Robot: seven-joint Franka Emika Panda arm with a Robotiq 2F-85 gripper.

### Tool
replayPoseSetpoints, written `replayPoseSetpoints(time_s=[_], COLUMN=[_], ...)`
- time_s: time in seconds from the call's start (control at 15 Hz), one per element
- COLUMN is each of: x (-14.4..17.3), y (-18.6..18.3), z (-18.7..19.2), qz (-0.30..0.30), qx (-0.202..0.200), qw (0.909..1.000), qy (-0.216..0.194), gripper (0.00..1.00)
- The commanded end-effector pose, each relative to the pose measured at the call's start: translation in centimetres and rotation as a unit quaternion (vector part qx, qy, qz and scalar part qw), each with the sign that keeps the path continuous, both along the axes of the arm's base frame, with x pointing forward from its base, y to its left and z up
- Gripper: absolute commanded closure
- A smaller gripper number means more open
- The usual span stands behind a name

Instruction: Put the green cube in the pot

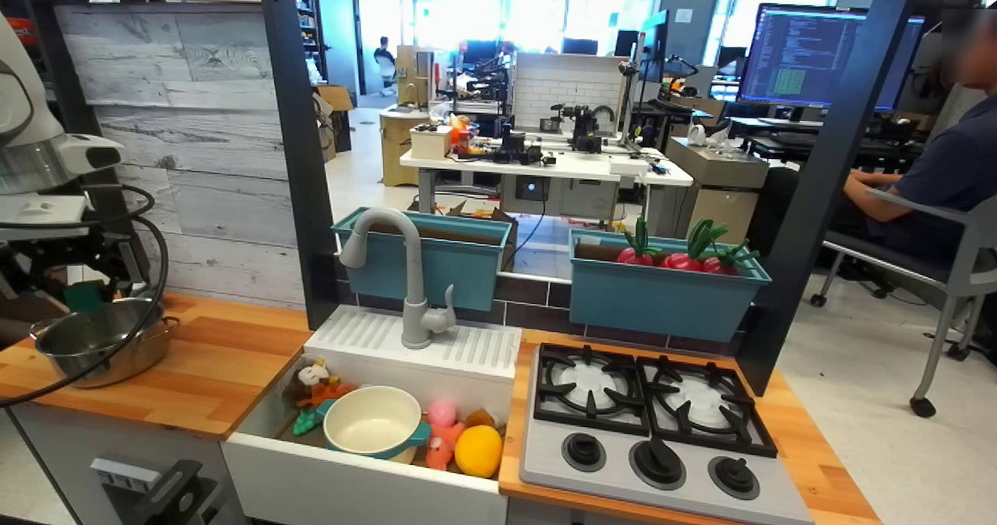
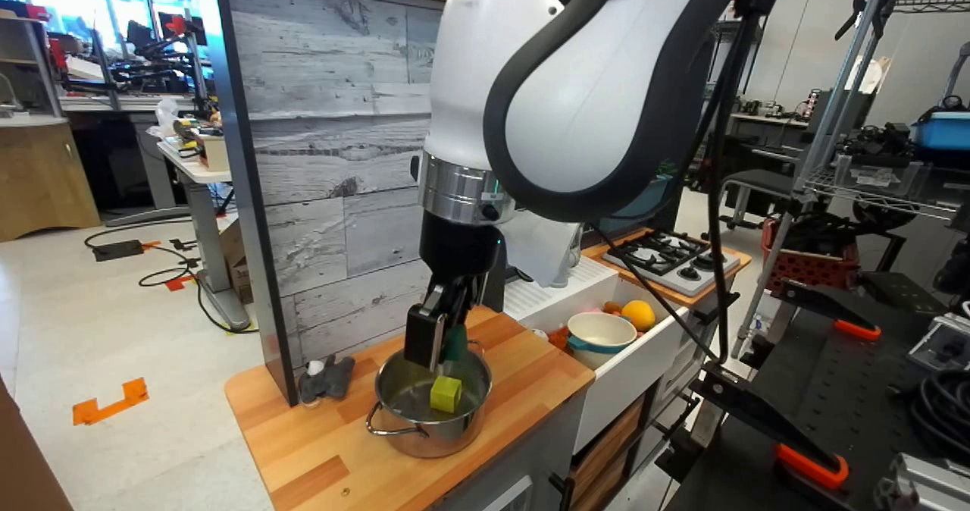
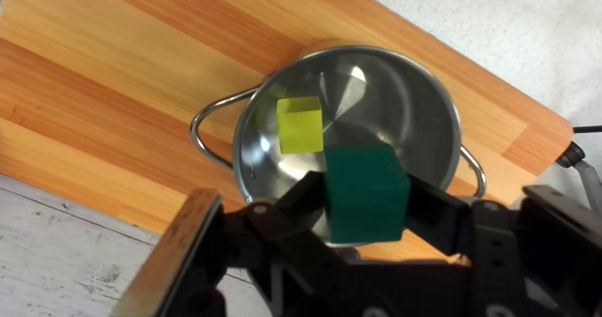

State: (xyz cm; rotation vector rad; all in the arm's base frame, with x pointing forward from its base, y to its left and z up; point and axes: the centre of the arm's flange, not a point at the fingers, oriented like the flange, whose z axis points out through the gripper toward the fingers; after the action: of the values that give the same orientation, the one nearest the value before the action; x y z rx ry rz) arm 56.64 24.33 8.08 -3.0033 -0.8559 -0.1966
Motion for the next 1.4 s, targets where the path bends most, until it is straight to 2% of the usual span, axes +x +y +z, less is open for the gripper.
replayPoseSetpoints(time_s=[0.0,0.07,0.13,0.2,0.47,0.6,1.33], x=[0.7,0.9,1.2,1.4,1.9,2.0,1.7], y=[-0.4,-0.6,-0.7,-0.9,-1.7,-1.8,-2.0], z=[0.1,0.0,-0.1,-0.2,-0.1,0.0,0.2], qz=[0.019,0.015,0.015,0.012,0.008,0.007,-0.002], qx=[-0.003,-0.005,-0.01,-0.017,-0.019,-0.016,-0.013], qw=[0.9996,0.9997,0.9997,0.9996,0.9995,0.9996,0.9998], qy=[-0.022,-0.018,-0.018,-0.02,-0.023,-0.022,-0.016], gripper=[0.83,0.66,0.33,0.32,0.04,0.0,0.0])
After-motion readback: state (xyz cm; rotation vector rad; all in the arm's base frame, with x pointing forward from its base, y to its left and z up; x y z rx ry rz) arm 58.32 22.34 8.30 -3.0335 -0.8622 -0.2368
